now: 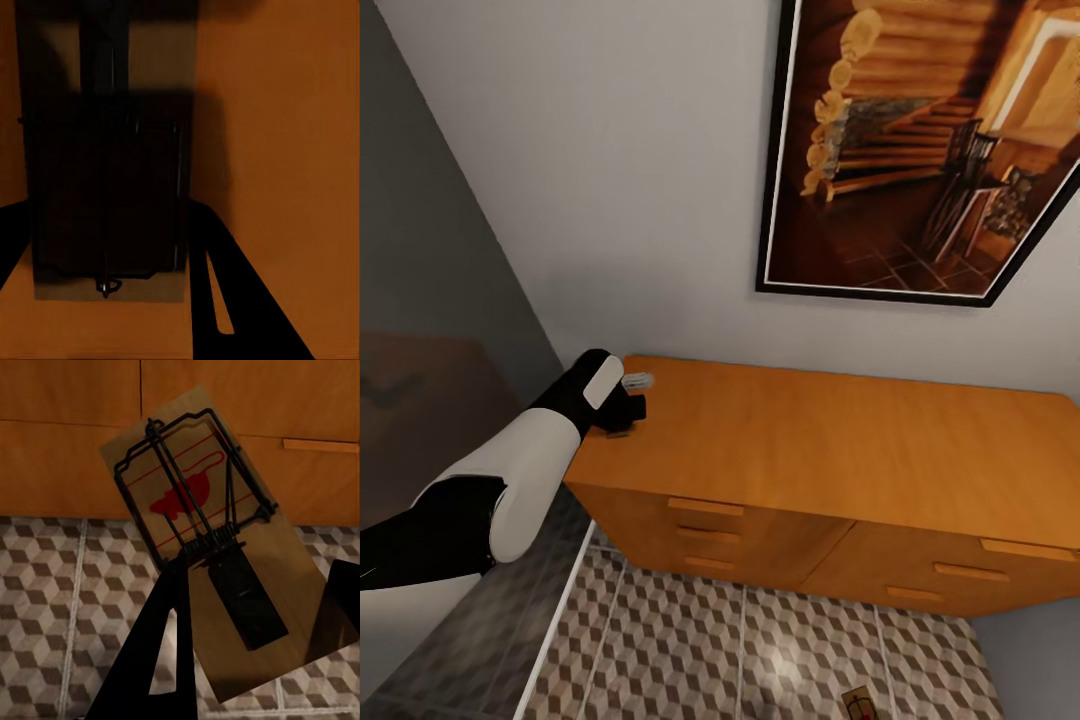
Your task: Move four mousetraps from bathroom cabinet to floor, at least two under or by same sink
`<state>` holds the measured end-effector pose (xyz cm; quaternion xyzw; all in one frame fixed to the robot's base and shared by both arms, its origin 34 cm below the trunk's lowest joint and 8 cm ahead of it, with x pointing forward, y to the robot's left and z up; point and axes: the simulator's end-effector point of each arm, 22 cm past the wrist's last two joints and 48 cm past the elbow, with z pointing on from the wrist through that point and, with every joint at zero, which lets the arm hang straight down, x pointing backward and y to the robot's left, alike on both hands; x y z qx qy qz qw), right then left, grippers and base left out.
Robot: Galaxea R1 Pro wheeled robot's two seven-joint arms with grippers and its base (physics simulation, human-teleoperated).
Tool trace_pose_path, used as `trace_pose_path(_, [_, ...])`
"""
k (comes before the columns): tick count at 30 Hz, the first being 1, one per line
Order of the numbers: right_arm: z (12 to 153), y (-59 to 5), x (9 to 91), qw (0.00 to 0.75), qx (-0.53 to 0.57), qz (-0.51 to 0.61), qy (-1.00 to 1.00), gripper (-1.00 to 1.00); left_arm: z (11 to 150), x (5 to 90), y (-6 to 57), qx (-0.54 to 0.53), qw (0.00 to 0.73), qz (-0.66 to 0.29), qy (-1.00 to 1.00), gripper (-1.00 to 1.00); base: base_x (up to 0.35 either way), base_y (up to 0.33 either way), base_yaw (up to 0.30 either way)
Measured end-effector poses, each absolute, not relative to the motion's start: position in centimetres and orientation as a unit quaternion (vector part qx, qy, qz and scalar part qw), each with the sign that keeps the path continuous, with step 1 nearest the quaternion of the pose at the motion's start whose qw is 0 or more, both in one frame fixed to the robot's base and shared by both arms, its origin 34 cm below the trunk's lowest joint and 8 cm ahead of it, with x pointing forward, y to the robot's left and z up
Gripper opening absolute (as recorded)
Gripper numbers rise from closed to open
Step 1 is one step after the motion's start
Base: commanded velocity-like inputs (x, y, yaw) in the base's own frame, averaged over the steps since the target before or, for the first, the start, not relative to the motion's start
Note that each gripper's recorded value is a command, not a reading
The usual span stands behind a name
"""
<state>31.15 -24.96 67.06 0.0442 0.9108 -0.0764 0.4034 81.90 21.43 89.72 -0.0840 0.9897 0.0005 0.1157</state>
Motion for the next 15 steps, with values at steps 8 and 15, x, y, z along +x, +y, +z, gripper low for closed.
trace_pose_path(8, [67.1, -25.0, 31.1, 0.403, 0.044, -0.076, 0.911, -1.00, 94.0, 85.4, 20.9, -0.086, 0.180, -0.014, 0.980, -1.00, -0.012, 0.000, 0.000])
trace_pose_path(15, [67.1, -25.0, 31.1, 0.403, 0.044, -0.076, 0.911, -1.00, 95.7, 86.4, 20.2, -0.084, 0.202, -0.021, 0.975, -1.00, 0.000, 0.000, 0.000])
